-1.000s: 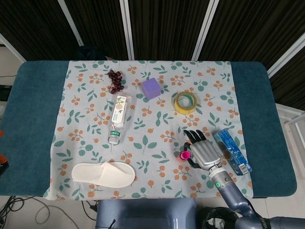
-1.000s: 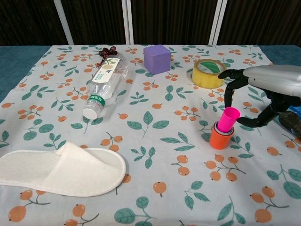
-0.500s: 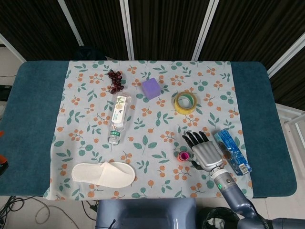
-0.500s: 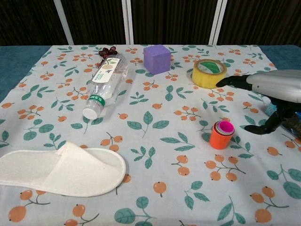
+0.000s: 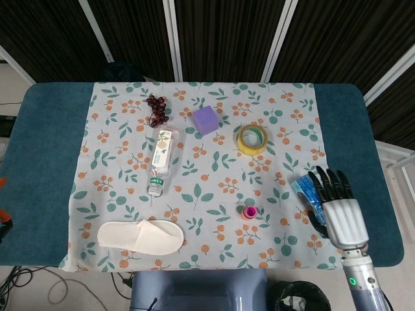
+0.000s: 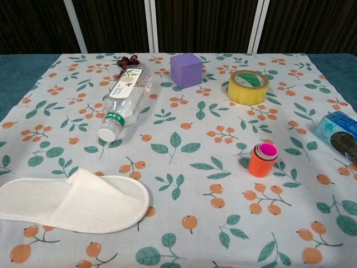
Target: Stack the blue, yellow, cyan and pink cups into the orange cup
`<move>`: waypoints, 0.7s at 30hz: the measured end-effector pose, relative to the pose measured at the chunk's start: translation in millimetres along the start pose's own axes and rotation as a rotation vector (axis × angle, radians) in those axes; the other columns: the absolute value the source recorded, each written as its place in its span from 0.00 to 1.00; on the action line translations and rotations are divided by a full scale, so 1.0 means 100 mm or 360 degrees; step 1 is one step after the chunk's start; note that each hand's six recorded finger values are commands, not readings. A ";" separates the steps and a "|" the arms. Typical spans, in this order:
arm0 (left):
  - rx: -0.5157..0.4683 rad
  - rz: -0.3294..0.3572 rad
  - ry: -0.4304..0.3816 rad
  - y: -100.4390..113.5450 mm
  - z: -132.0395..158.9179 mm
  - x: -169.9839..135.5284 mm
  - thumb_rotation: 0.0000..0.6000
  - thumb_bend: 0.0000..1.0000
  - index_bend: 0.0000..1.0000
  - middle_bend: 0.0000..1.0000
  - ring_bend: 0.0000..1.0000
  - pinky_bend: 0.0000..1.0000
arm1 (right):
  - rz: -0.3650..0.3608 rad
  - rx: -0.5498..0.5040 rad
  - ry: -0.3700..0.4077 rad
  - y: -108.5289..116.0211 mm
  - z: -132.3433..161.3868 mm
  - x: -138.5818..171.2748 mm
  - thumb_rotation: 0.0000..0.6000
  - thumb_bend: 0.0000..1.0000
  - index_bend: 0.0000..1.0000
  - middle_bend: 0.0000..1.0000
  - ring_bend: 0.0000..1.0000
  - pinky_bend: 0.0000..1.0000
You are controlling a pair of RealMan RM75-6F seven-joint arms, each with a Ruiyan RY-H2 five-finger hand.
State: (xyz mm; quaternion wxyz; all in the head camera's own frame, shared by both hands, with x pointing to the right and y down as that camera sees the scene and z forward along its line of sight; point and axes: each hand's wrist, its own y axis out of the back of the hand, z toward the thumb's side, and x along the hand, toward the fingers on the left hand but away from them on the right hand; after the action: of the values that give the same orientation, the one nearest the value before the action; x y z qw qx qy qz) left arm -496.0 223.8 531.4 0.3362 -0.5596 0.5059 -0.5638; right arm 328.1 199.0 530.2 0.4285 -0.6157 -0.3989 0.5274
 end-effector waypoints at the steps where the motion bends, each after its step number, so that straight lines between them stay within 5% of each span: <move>1: 0.0001 0.0001 -0.0002 0.00 0.00 0.00 1.00 0.81 0.16 0.03 0.02 0.08 | -0.0010 0.0006 -0.0030 0.00 -0.07 0.08 1.00 0.40 0.00 0.00 0.00 0.05; 8: -0.0005 0.0007 0.0003 0.01 0.00 -0.01 1.00 0.81 0.16 0.03 0.02 0.08 | 0.0009 0.0027 -0.0128 -0.22 -0.38 0.46 1.00 0.40 0.00 0.00 0.00 0.04; 21: 0.0002 -0.0007 0.0001 0.00 -0.02 0.01 1.00 0.81 0.16 0.03 0.02 0.08 | 0.0074 0.0032 -0.0125 -0.26 -0.46 0.49 1.00 0.40 0.00 0.00 0.00 0.04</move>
State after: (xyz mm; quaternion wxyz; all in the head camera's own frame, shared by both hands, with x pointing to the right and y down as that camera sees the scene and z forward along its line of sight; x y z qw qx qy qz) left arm -498.0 223.6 532.0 0.3352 -0.5604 0.5043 -0.5650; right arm 378.4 248.9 543.2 0.4062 -0.5994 -0.3956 0.5649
